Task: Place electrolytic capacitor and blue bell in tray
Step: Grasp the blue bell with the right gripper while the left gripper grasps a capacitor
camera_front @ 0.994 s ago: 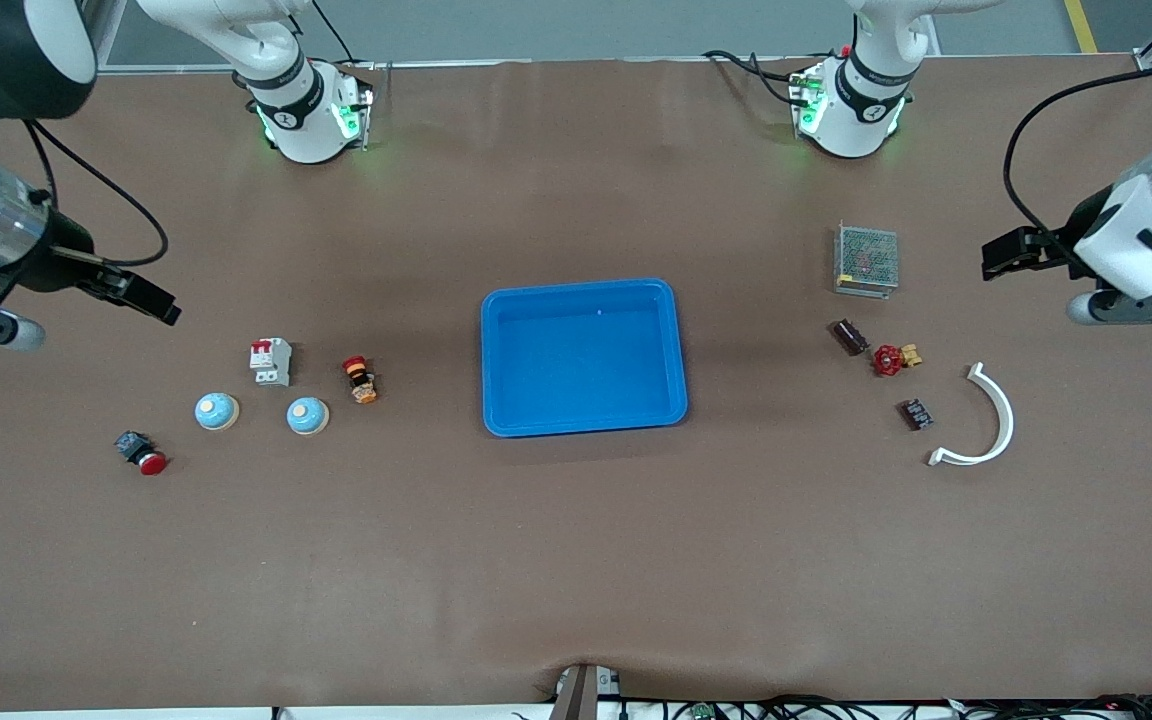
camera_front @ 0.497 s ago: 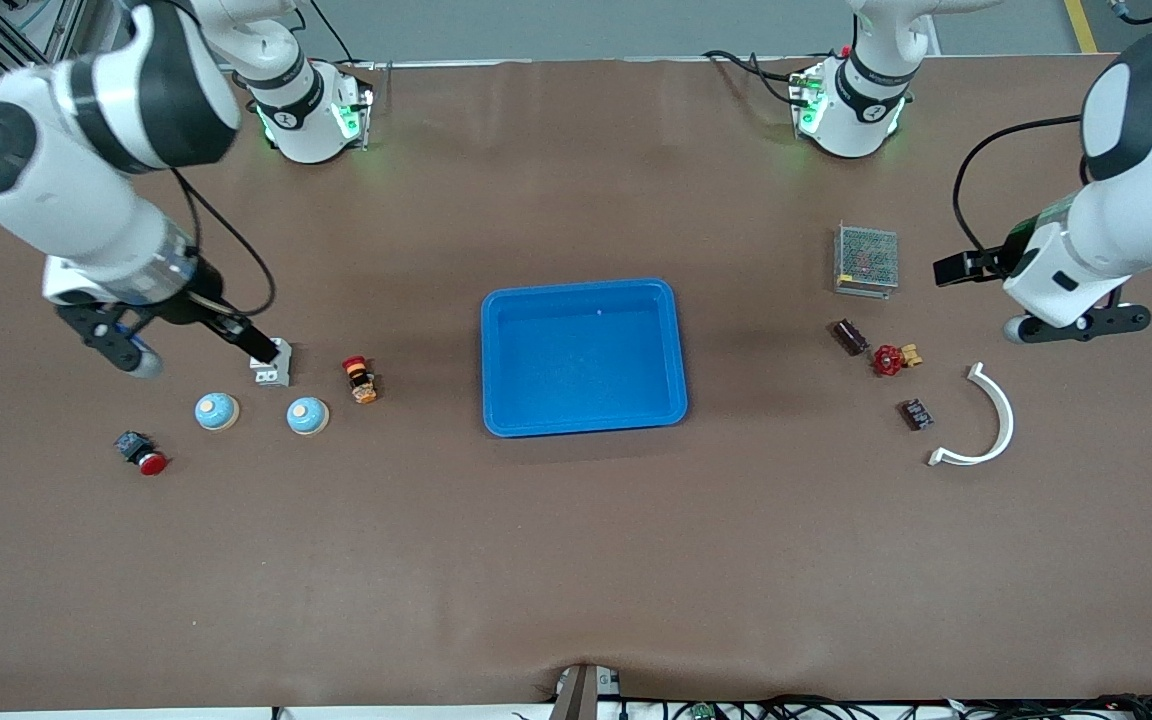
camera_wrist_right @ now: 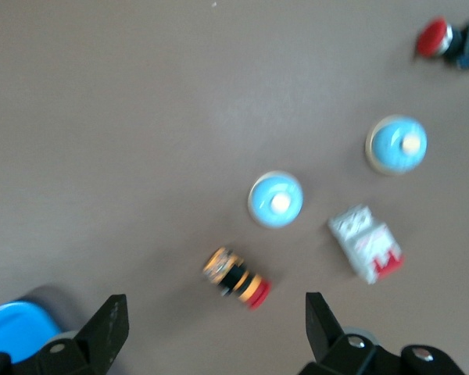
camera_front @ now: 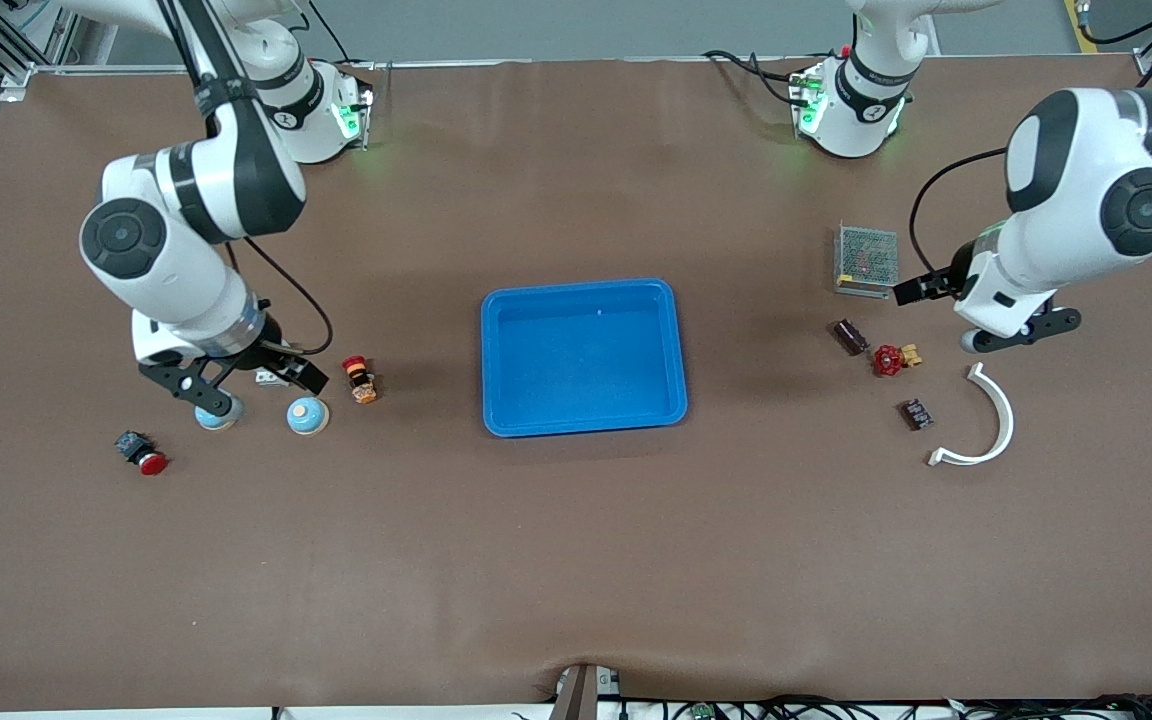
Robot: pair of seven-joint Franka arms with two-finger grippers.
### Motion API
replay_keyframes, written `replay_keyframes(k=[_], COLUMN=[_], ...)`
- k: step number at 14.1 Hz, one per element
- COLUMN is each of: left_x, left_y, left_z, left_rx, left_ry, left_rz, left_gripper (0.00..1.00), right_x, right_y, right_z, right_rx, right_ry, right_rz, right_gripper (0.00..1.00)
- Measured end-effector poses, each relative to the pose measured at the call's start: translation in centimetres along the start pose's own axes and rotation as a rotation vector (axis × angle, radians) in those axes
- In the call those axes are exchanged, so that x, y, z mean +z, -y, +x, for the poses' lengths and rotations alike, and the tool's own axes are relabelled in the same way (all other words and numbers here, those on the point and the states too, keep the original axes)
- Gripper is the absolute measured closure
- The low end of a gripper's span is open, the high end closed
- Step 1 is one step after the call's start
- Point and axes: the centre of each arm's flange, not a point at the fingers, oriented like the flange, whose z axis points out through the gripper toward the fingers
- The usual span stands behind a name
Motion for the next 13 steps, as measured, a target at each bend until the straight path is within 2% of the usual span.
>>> replay_keyframes(k=[2, 4, 5, 7, 13], left_x=[3.0, 6.0, 7.7, 10.6, 15.8], left_y=[0.2, 1.0, 1.4, 1.9, 1.7], left_z=[-0.4, -0.4, -0.6, -0.9, 0.4], left_rx=[-0.035, -0.087, -0.122, -0.183, -0.265], left_ry=[0.008, -0.016, -0.026, -0.028, -0.064], left_rz=[-0.034, -0.077, -0.101, -0.133, -0.176], left_gripper=[0.00, 0.02, 0.03, 0.14, 0.22], right_x=[3.1, 6.1, 7.6, 10.4, 15.4], right_y=[-3.8, -5.0, -5.0, -4.5, -4.1], right_z=[1.2, 0.5, 0.0, -0.5, -0.4], right_rx=[-0.042, -0.050, -0.054, -0.066, -0.070], right_ry=[-0.035, -0.065, -0.068, -0.074, -0.093], right_rz=[0.021, 0.040, 0.044, 0.050, 0.061], right_gripper=[0.00, 0.00, 0.00, 0.00, 0.00])
